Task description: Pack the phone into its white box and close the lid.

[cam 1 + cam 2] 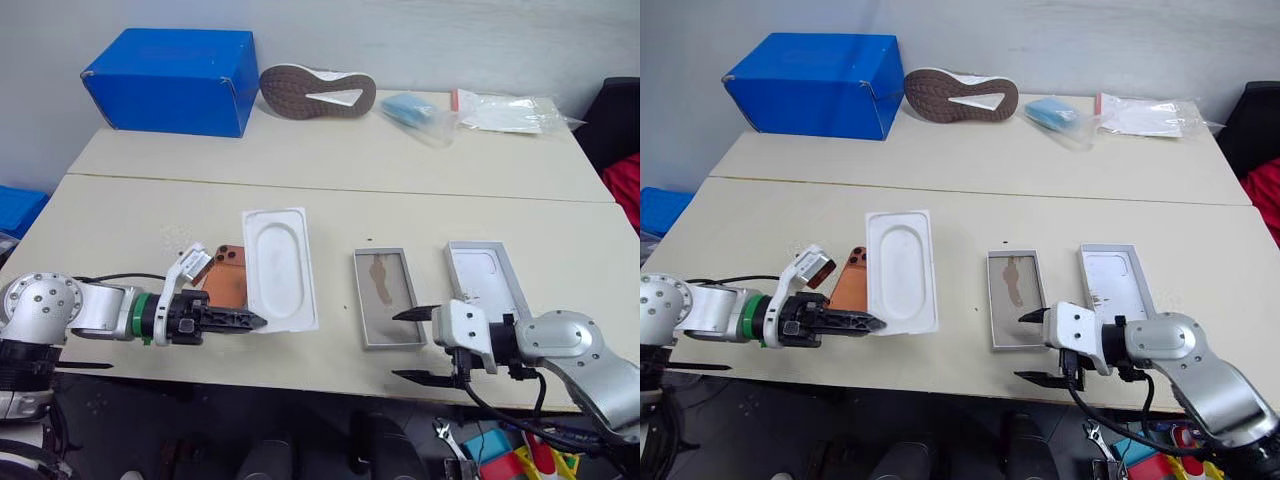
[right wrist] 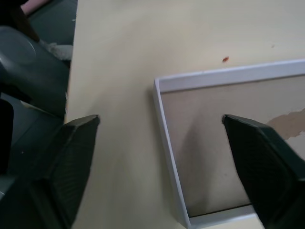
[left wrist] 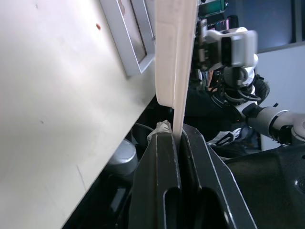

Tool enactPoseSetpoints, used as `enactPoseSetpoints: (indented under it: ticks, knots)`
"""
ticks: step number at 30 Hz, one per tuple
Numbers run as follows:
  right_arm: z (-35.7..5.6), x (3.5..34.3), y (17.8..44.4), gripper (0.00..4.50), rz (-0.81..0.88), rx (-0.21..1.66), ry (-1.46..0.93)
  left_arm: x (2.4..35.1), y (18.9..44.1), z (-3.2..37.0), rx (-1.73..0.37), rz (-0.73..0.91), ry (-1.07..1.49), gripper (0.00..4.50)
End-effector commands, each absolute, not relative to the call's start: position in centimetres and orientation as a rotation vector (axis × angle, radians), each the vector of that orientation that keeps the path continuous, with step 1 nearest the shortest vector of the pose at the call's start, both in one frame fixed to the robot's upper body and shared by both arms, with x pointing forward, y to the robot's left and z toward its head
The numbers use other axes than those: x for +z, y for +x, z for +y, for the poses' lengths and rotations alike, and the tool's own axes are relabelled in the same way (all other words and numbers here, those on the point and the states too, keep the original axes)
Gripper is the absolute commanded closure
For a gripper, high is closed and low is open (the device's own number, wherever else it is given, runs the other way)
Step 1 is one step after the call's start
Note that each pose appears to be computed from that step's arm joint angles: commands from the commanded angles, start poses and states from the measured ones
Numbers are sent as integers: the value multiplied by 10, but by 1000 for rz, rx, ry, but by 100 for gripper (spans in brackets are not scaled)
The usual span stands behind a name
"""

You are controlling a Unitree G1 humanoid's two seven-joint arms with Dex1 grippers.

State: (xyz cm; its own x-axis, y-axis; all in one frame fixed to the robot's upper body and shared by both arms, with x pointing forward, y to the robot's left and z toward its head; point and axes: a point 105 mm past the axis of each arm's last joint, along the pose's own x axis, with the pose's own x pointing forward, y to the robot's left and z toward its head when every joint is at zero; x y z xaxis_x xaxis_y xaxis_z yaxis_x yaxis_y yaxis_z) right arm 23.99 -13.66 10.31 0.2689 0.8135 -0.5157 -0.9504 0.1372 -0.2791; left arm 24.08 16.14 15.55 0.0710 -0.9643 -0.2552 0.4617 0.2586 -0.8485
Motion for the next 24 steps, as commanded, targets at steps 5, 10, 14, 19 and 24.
enactPoseSetpoints:
  ticks: [5, 10, 14, 19, 24]
  knots:
    - [-131, 86, 241, 315, 241, 1365, -688, 158, 237, 157, -1264, 963, -618, 450]
    - [-120, 93, 232, 448, 209, 1421, -663, 158, 233, 146, -1314, 975, -617, 450]
    - [-107, 102, 225, 448, 186, 1437, -630, 159, 231, 130, -1369, 980, -607, 450]
    - [-101, 92, 230, 448, 218, 1378, -598, 158, 235, 107, -1413, 978, -590, 450]
    - [-99, 84, 237, 448, 230, 1316, -614, 154, 238, 91, -1423, 1000, -590, 450]
